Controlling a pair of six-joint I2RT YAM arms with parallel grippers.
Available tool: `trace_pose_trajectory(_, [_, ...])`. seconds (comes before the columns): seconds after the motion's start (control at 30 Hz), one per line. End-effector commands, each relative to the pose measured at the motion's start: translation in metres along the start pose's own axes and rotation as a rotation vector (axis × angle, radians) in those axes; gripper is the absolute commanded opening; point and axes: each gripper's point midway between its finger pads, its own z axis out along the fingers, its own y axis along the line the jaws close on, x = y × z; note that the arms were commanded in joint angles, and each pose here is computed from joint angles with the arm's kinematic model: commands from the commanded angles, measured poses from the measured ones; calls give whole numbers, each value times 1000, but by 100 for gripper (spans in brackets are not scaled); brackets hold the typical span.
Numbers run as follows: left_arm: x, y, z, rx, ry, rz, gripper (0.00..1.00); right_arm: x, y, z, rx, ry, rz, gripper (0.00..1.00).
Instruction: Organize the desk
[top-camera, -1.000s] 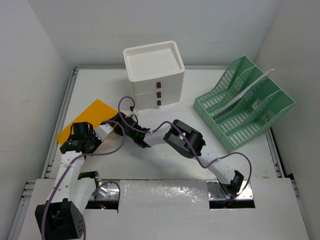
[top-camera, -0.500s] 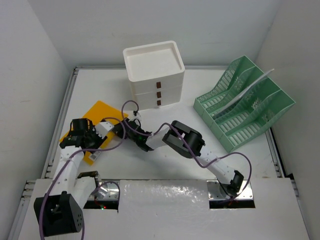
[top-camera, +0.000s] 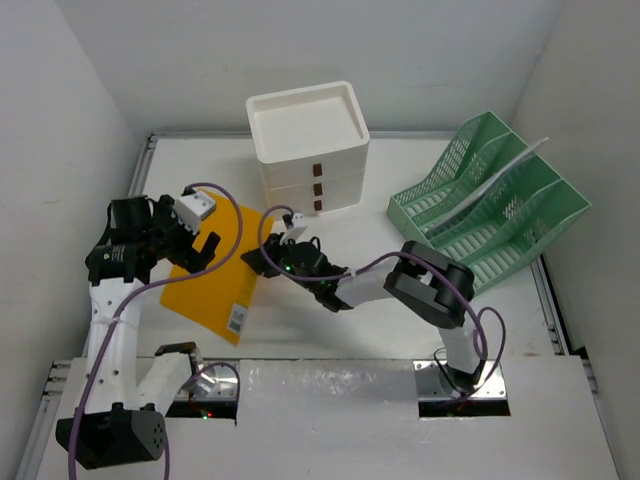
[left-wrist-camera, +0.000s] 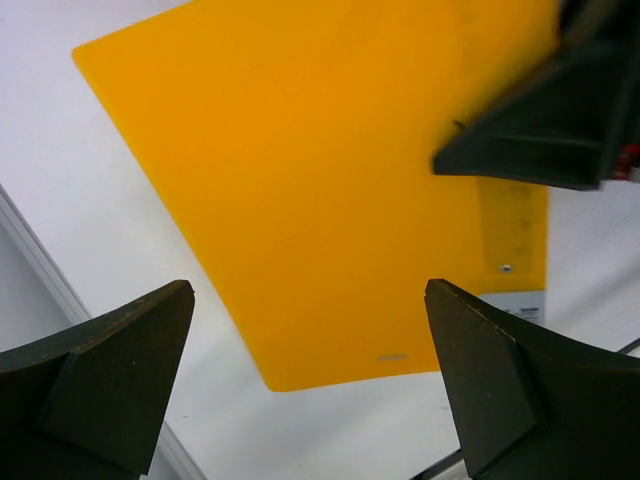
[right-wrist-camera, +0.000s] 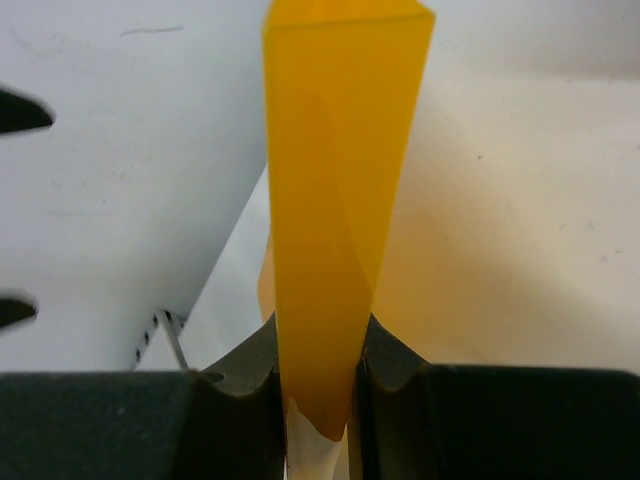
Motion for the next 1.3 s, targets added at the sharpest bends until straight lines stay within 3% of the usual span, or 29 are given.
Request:
trace_pose_trajectory(0.0, [-12, 1, -2, -6, -40, -105, 100, -5, 0, -28, -42, 20, -252, 0])
trace_pose_trajectory(0.4, [-5, 26, -1, -130, 4, -117, 100, -89, 0, -146, 114, -18, -654, 0])
trace_pose_trajectory(0.57, [-5, 32, 1, -154, 2, -135, 100, -117, 38, -180, 7, -62, -691, 0])
trace_pose_trajectory(0.8, [-5, 37, -6, -207, 6, -144, 100, -166, 61, -225, 39, -137, -745, 0])
trace_pose_trajectory(1.27, [-2, 39, -4, -219, 12, -162, 100, -222, 107, -246, 38, -192, -825, 0])
